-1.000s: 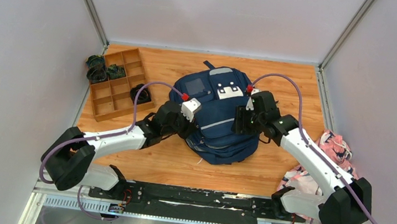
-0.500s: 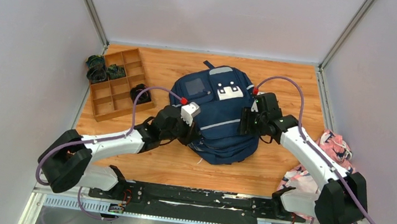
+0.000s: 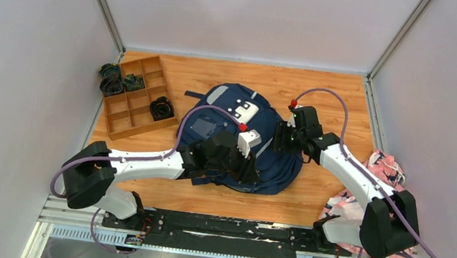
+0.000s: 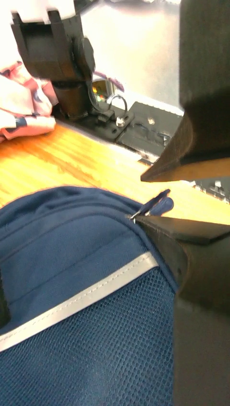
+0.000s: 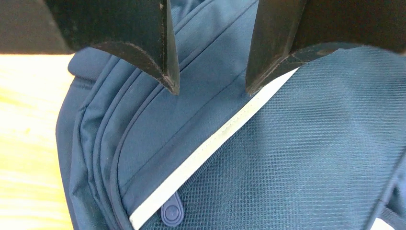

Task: Pack the student bag
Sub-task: Adjust the student bag at the center of the board.

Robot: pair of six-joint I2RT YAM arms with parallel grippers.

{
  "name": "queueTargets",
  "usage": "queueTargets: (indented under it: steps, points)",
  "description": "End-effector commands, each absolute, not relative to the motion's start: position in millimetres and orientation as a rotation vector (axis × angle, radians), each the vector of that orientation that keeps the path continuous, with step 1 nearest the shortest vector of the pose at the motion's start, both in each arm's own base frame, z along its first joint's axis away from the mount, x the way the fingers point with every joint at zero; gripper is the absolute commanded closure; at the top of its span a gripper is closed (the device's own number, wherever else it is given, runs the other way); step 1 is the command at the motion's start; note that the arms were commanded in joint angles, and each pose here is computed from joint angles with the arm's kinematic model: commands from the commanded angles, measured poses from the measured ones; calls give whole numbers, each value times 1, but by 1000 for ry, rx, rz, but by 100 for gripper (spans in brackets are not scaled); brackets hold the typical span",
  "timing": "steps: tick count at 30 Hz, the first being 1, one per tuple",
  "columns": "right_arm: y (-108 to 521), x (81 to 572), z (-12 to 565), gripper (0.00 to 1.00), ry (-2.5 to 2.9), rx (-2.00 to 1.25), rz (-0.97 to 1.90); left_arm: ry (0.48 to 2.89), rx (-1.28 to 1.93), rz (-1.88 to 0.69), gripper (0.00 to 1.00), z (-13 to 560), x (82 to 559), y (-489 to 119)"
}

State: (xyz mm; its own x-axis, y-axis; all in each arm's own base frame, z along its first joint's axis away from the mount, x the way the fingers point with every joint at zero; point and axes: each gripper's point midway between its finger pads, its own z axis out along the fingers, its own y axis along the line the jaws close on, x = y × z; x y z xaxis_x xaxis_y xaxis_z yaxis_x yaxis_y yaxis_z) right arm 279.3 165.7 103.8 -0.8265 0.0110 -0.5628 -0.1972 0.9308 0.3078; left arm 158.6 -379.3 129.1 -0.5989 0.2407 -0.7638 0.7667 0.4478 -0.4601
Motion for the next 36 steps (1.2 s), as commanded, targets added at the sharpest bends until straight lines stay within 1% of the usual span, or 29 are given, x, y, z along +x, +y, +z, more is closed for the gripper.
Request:
queueTargets:
  steps: [1, 2, 5, 7, 12, 16, 17, 18, 19, 24, 27, 29, 34, 36]
  points:
    - [168, 264, 131, 42, 2459, -172, 534, 1948, 772, -1152, 55, 185, 162, -386]
    - [165, 261, 138, 42, 2443, -179, 530, 1960, 747, -1112, 51, 187, 166, -379]
    - [161, 250, 155, 40, 2392, -215, 543, 2015, 646, -1010, 46, 191, 178, -356]
    - [160, 242, 159, 40, 2380, -234, 560, 2105, 543, -970, 41, 186, 185, -339]
    - [155, 228, 157, 40, 2386, -241, 560, 2288, 277, -958, 40, 169, 188, -316]
    - [148, 226, 148, 40, 2403, -219, 519, 2304, 16, -1050, 39, 156, 188, -314]
    - [147, 226, 147, 40, 2408, -219, 514, 2294, -46, -1081, 35, 156, 190, -316]
    - [147, 226, 145, 40, 2413, -219, 515, 2294, -92, -1095, 29, 154, 191, -316]
    - [148, 225, 144, 40, 2420, -219, 519, 2299, -122, -1109, 28, 151, 191, -318]
    - [151, 223, 144, 40, 2415, -226, 543, 2275, -201, -1161, 26, 153, 195, -329]
    - [153, 220, 144, 40, 2412, -237, 566, 2229, -276, -1161, 26, 152, 206, -329]
    - [158, 213, 147, 40, 2392, -250, 618, 2213, -307, -1143, 29, 150, 213, -329]
    - [185, 188, 156, 40, 2290, -329, 761, 2209, -302, -1116, 41, 147, 226, -335]
    - [192, 179, 154, 40, 2279, -331, 766, 2215, -294, -1121, 48, 147, 230, -338]
